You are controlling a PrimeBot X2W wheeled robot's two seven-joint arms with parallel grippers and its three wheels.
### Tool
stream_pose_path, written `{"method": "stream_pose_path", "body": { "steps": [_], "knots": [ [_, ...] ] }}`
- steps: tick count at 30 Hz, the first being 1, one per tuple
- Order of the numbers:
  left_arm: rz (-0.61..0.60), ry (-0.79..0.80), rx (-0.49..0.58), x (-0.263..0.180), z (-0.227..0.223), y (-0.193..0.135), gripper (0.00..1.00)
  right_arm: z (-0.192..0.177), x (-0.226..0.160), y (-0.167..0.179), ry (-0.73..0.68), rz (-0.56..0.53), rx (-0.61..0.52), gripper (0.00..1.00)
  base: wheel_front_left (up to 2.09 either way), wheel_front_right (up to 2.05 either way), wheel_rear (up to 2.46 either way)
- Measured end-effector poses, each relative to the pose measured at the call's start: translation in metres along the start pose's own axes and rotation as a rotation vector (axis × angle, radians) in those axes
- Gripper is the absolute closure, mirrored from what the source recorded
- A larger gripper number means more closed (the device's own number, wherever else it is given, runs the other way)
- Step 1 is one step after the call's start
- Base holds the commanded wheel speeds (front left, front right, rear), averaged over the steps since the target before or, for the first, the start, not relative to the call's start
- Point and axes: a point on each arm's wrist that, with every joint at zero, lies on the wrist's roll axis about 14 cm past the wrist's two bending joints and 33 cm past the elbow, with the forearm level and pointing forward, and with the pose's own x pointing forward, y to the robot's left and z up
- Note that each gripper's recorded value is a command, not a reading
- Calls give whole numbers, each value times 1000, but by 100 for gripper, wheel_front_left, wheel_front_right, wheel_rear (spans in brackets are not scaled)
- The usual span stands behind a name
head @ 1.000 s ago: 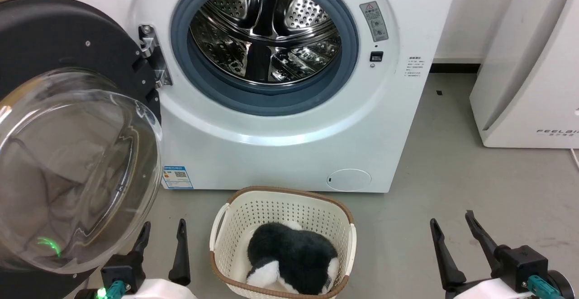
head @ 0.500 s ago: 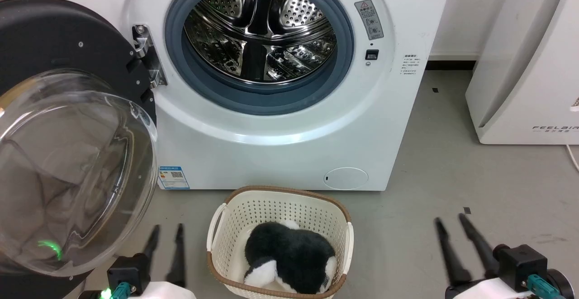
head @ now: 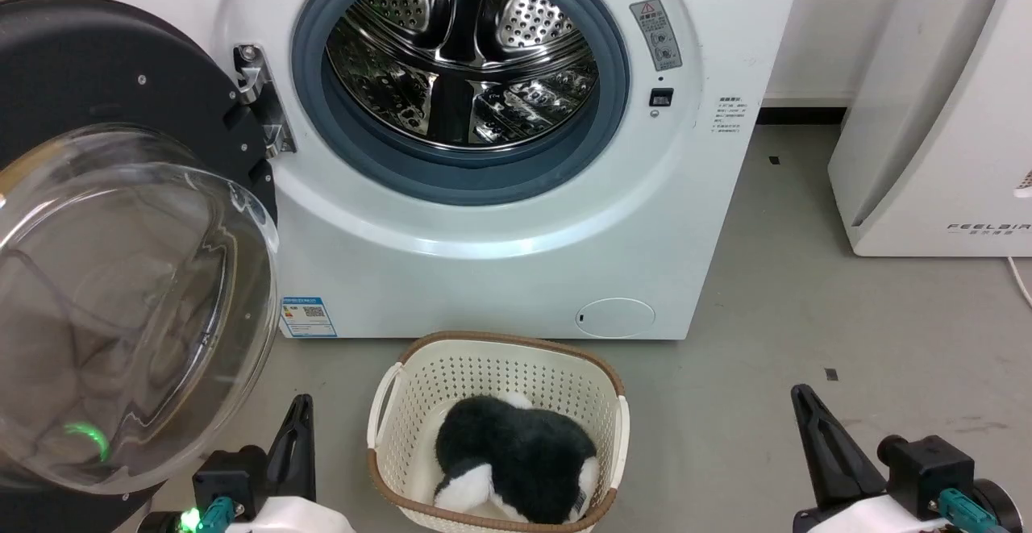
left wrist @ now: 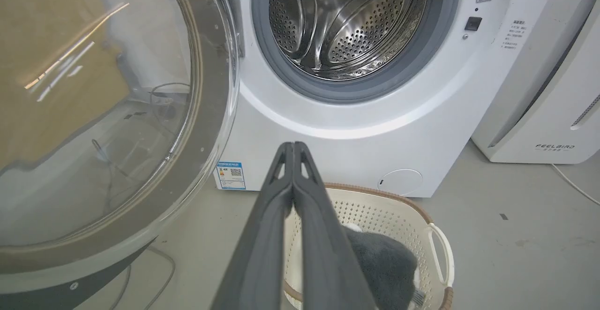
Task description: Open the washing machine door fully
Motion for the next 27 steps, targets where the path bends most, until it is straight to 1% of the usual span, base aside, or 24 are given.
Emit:
{"method": "stream_pose_path", "body": {
  "steps": [27],
  "knots": [
    [-19, -8, 15, 4, 10, -6, 100, 2, 2, -3, 0, -7, -18, 100, 0, 0, 0]
  ]
}}
